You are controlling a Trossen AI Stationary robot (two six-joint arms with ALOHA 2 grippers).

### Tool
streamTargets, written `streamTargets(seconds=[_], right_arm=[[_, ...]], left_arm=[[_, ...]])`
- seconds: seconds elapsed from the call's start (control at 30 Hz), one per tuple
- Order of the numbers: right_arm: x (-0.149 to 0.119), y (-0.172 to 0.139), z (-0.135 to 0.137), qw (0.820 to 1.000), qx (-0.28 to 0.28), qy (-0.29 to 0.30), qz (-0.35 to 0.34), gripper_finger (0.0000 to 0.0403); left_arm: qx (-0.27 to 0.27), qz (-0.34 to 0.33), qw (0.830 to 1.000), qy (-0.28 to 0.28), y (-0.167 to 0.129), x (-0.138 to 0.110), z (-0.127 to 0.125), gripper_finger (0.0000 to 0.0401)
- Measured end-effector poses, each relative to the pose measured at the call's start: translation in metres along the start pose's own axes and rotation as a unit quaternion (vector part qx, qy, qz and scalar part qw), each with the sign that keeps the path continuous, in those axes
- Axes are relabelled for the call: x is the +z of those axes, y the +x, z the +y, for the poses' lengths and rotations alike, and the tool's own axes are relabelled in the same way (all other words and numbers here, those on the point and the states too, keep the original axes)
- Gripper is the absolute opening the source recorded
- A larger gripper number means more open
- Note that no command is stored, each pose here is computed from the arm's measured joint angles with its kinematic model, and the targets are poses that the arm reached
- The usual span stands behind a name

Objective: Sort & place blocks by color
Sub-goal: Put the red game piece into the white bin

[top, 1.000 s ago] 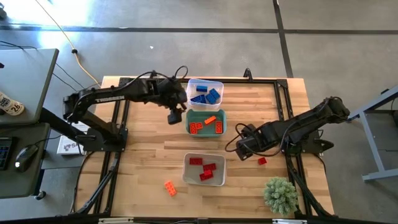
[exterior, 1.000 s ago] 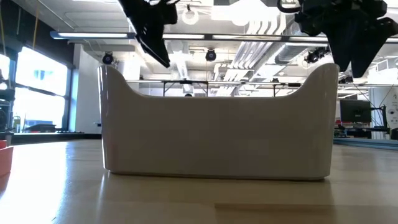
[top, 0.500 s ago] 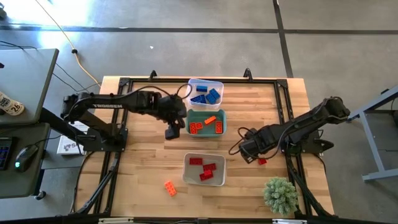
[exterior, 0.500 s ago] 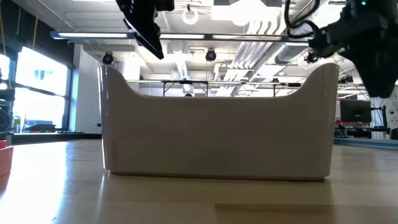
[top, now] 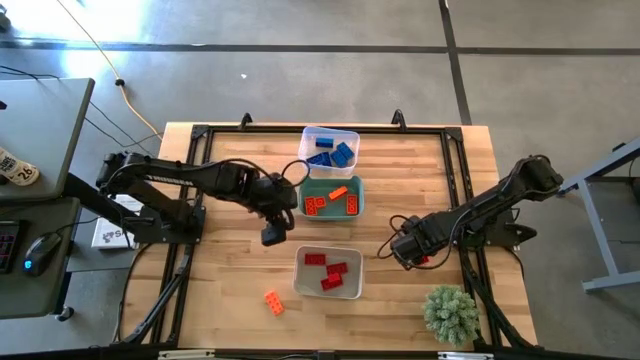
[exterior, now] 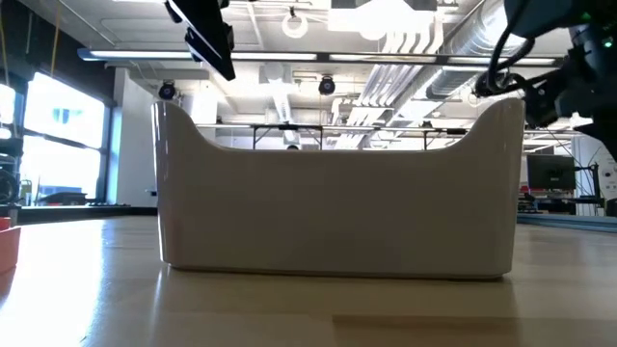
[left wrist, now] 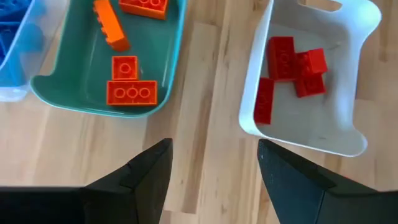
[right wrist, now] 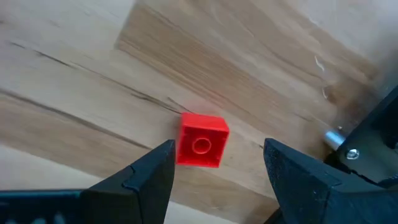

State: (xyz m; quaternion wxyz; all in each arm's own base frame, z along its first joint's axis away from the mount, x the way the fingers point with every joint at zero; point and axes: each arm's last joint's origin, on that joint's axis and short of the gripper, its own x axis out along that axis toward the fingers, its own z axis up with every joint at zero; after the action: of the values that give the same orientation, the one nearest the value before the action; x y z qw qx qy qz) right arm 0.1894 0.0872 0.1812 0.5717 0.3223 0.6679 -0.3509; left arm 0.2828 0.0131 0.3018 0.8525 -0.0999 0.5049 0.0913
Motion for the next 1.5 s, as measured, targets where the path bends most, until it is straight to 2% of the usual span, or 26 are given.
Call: streamTargets(seconds=[0.17, 0.4, 0.63, 0.77, 0.9, 0.97, 1.13, 1.3, 1.5], right_arm=[[0.001, 0.01, 0.003, 0.999, 0.033, -0.002, 0.003, 0.0232], [-0.001, 0.029, -0.006, 0.999, 0.021, 0.02, 0.023, 0.0232], [-0.003, 0.041, -0.003, 0.998, 0.055, 0.012, 0.021, 0.0229], [-0.004, 0.046, -0.008, 0.998, 0.048, 0.013, 0.038, 0.0197], [-0.004, 0.046, -0.008, 0.998, 0.047, 0.008, 0.049, 0.0127], [-0.004, 0.043, -0.005, 0.997, 0.057, -0.003, 0.048, 0.0103], [-0.004, 0.029, 0.007, 0.995, 0.087, -0.044, 0.036, 0.0103], [-0.001, 0.004, 0.023, 0.989, 0.128, -0.079, -0.014, 0.0103], [0.003, -0.037, 0.044, 0.97, 0.181, -0.119, -0.11, 0.0103]], left_arm=[[-0.005, 0.0, 1.0, -0.007, 0.0, -0.002, -0.007, 0.0223], [-0.007, 0.001, 1.0, -0.031, 0.0, -0.003, -0.011, 0.0223], [-0.013, 0.003, 0.998, -0.058, -0.001, -0.005, -0.019, 0.0223], [-0.017, 0.007, 0.997, -0.071, -0.001, -0.007, -0.025, 0.0223], [-0.022, 0.012, 0.996, -0.091, -0.002, -0.01, -0.032, 0.0223], [-0.024, 0.02, 0.994, -0.101, -0.002, -0.013, -0.036, 0.0223], [-0.022, 0.052, 0.992, -0.113, -0.004, -0.024, -0.05, 0.0223], [-0.023, 0.063, 0.99, -0.125, -0.007, -0.034, -0.066, 0.0223], [-0.027, 0.064, 0.995, -0.072, -0.009, -0.046, -0.09, 0.0223]])
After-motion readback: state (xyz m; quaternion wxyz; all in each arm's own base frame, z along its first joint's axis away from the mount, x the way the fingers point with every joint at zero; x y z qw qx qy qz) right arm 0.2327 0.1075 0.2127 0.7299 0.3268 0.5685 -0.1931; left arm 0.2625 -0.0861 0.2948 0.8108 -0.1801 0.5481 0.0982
